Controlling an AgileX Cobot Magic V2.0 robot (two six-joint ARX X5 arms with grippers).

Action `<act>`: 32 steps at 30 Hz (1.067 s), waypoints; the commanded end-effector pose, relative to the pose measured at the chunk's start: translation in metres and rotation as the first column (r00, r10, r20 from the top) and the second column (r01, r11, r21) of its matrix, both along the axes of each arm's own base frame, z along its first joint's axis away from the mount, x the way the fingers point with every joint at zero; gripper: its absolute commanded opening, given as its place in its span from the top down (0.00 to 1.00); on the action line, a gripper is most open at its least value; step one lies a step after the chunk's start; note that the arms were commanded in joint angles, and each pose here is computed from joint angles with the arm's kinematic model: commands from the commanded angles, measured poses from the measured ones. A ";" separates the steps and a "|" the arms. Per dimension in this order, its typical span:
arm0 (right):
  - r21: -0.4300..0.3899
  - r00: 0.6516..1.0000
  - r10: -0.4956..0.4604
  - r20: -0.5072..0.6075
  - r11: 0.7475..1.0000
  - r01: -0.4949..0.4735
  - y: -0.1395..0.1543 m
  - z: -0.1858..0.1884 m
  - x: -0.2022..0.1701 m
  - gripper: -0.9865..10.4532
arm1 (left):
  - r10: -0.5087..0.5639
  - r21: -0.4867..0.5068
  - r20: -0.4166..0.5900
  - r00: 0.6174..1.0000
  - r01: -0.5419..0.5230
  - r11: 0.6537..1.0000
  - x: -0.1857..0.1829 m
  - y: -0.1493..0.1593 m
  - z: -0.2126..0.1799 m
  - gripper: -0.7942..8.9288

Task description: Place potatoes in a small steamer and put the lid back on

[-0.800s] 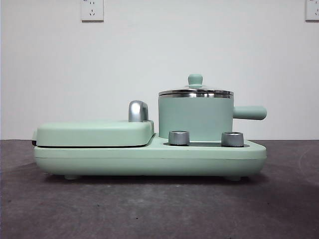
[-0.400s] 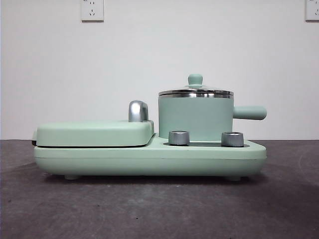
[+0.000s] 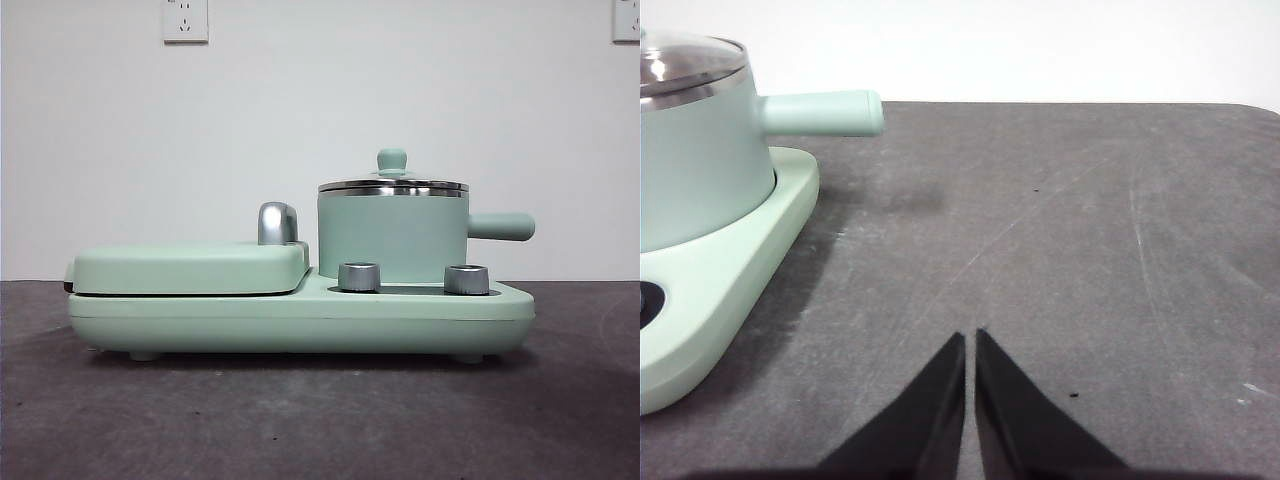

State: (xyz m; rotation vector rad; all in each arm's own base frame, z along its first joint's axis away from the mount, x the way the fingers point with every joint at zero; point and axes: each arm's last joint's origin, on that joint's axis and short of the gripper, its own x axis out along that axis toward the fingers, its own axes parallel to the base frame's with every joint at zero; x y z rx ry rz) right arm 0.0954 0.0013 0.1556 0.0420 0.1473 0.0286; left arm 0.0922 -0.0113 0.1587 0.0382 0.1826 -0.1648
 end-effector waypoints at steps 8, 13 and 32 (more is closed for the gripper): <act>-0.008 1.000 0.000 0.007 1.000 0.000 0.000 -0.001 0.000 0.90 | 0.027 0.008 -0.019 0.999 -0.027 1.000 0.001 0.003 -0.006 0.91; -0.008 1.000 0.000 0.008 1.000 0.000 0.000 -0.001 0.000 0.90 | 0.088 0.008 -0.019 0.996 -0.088 0.996 0.001 0.008 -0.006 0.91; -0.008 1.000 0.000 0.008 1.000 0.000 0.000 -0.001 0.000 0.90 | 0.120 0.008 -0.019 0.993 -0.119 0.993 0.001 0.011 -0.006 0.91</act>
